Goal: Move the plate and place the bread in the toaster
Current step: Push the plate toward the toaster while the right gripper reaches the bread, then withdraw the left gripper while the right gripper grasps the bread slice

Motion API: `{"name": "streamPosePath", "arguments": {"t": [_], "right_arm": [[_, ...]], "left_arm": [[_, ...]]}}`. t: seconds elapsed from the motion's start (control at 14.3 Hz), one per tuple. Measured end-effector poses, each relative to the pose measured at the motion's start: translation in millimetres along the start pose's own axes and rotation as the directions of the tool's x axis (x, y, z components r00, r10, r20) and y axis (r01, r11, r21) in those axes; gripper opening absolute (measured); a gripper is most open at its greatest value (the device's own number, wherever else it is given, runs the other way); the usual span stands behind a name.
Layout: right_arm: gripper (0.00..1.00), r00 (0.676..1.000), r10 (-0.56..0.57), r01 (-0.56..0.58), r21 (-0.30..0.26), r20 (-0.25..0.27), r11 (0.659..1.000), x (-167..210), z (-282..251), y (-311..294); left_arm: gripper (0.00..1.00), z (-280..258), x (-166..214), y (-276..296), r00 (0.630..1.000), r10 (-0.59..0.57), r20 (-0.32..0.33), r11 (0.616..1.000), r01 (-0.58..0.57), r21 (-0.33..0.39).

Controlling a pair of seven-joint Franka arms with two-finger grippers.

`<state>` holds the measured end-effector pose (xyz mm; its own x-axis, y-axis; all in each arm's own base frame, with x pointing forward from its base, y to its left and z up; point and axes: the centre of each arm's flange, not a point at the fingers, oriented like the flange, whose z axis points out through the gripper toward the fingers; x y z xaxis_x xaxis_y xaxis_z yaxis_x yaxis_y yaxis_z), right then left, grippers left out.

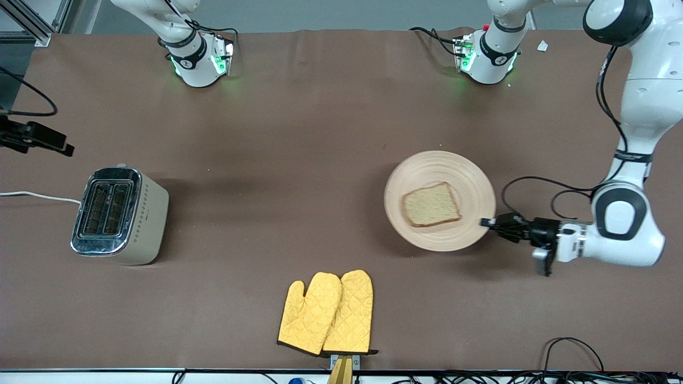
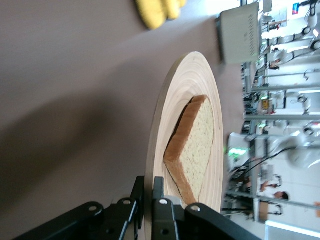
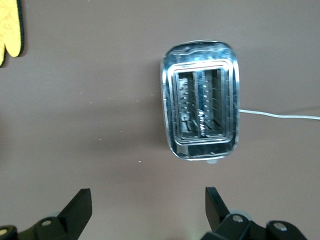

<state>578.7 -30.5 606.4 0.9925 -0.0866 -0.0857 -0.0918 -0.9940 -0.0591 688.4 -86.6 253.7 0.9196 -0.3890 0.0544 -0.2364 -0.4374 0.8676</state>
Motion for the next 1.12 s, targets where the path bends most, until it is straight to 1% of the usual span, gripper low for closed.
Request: {"name": "streamPosePath", "arguments": {"t": [0.07,0.14,0.21,0.35,0.42,0.56,0.7,0.84,0.98,1.05,1.12], "right_arm": [[1.00,1.000,-0.016,0.016,0.005,-0.003,1.000,7,15,-11],[1.00,1.000,-0.024,0.024,0.006,-0.001,1.000,13,30,-24],[1.00,1.000,-0.010,0.010,0.005,0.007,1.000,17,46,-40],[1.00,1.000,0.029,-0.029,0.000,0.011,1.000,21,70,-73],[1.00,0.999,0.040,-0.040,0.005,0.004,0.999,22,77,-85],[1.00,0.998,0.064,-0.063,0.043,-0.024,0.997,27,100,-93],[1.00,0.994,0.081,-0.076,0.064,-0.071,0.995,34,137,-91],[1.00,0.989,0.099,-0.091,0.072,-0.106,0.993,34,174,-94],[1.00,0.981,0.126,-0.115,0.081,-0.147,0.990,32,211,-98],[1.00,0.978,0.128,-0.116,0.084,-0.163,0.990,28,231,-103],[1.00,0.978,0.124,-0.112,0.082,-0.167,0.990,21,251,-111]], "left_arm": [[0.09,31,22,29,1.000,-0.017,-0.018,1.000,0.017,0.007],[0.09,67,39,54,0.999,-0.034,-0.042,0.999,0.033,-0.002],[0.09,107,53,76,0.996,-0.053,-0.069,0.999,0.052,-0.013],[0.09,195,68,107,0.988,-0.106,-0.113,0.994,0.105,-0.009],[0.09,237,69,114,0.982,-0.132,-0.132,0.991,0.133,0.000],[0.09,316,60,117,0.971,-0.179,-0.158,0.983,0.183,0.009],[0.09,384,45,115,0.968,-0.197,-0.155,0.979,0.203,0.026],[0.09,428,35,111,0.968,-0.202,-0.151,0.977,0.210,0.036],[0.09,436,38,111,0.966,-0.203,-0.158,0.977,0.210,0.025],[0.16,429,42,107,0.963,-0.207,-0.172,0.976,0.215,0.029],[0.26,417,48,102,0.958,-0.215,-0.192,0.974,0.225,0.031]]}}
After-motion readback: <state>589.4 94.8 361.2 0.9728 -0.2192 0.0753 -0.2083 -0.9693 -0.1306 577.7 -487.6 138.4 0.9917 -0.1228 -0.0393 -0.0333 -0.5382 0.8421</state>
